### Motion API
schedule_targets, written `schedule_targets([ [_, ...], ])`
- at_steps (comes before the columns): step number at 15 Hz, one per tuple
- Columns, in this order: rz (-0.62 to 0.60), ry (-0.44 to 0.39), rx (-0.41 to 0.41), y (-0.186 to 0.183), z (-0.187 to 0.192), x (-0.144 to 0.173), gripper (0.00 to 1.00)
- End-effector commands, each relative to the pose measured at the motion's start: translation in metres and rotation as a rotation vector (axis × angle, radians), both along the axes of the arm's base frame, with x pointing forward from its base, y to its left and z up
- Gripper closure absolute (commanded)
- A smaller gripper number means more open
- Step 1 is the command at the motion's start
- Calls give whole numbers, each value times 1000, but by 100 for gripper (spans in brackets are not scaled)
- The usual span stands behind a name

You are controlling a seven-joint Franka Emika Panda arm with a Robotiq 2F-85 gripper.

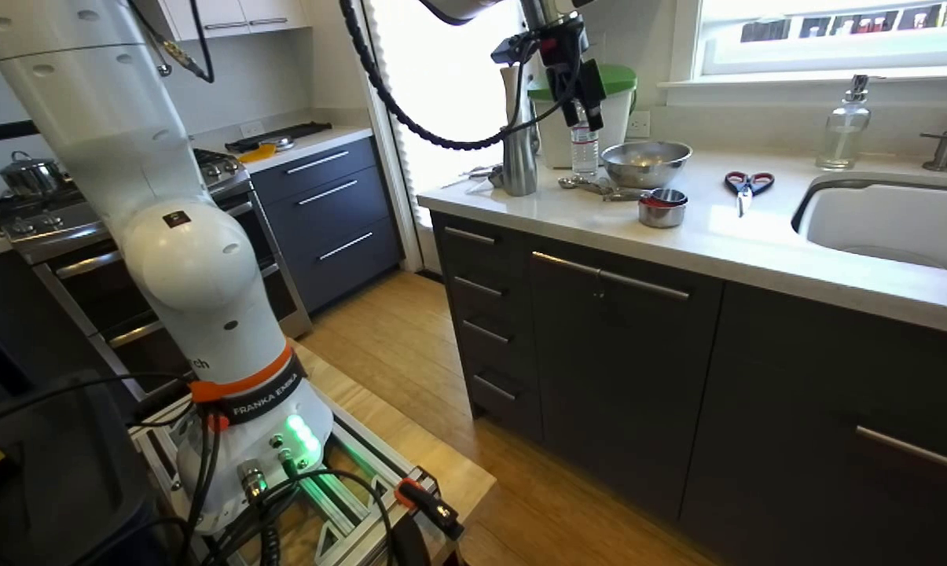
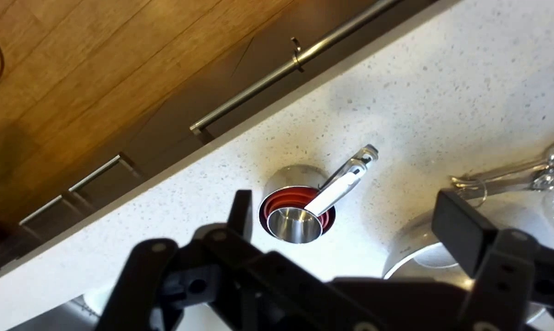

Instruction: Pick up the silver measuring spoon to the right of the silver cup and put it in the far right silver measuring cup on the kitchen counter

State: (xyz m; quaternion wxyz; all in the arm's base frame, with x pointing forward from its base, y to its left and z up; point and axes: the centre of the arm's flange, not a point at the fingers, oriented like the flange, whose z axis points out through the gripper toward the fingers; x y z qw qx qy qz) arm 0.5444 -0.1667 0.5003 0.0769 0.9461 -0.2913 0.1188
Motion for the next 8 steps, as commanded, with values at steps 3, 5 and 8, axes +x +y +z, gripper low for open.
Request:
schedule_targets([
  [3, 304, 3, -49, 12, -6, -92, 0],
  [5, 250, 11, -45, 12, 2, -65, 0],
  [8, 284, 14, -47, 14, 0, -78, 0],
])
